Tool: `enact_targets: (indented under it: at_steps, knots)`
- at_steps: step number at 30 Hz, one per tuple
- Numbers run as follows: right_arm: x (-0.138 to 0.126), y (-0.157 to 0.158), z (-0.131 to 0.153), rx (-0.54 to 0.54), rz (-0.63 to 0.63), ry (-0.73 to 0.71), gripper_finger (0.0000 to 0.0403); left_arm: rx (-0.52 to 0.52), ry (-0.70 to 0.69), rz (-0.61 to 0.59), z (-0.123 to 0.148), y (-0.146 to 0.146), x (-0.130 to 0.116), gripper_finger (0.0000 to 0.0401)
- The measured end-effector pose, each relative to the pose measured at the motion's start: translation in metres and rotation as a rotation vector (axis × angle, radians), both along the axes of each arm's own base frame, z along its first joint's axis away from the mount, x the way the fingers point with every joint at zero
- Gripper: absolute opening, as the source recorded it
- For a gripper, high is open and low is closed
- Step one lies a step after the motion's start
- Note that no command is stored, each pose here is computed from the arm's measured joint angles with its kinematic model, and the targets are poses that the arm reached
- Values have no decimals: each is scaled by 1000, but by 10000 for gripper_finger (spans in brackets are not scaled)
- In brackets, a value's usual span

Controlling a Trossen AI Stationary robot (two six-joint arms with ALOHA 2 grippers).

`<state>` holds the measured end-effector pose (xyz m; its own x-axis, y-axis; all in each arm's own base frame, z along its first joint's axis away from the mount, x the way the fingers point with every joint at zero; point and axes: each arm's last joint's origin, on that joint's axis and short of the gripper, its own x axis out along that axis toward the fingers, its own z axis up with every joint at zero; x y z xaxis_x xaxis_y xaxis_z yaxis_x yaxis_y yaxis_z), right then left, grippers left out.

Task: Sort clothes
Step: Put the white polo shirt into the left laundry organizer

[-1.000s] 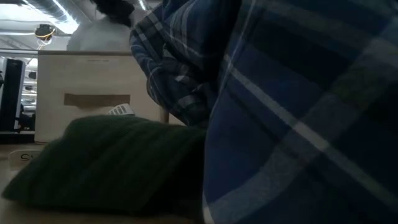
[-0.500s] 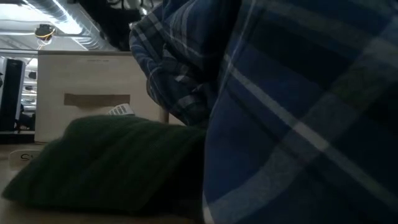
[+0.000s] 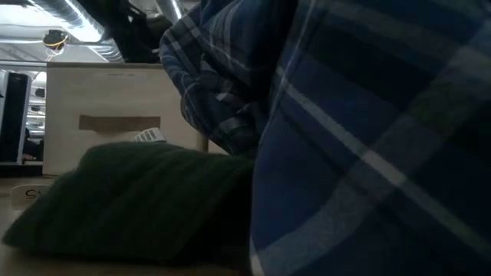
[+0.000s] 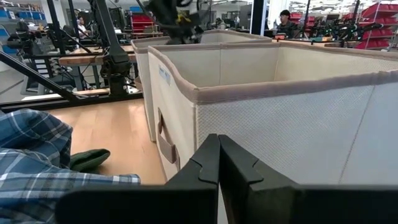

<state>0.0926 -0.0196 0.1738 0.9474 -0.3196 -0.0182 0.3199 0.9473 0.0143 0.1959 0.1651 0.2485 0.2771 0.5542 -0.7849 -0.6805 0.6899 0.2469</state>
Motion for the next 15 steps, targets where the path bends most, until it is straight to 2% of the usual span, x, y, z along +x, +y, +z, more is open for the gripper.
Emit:
enact_targets:
  at_steps: [15]
  knots:
    - [0, 0, 0, 0, 0, 1, 5, -144, 122, 92, -50, 22, 13, 43]
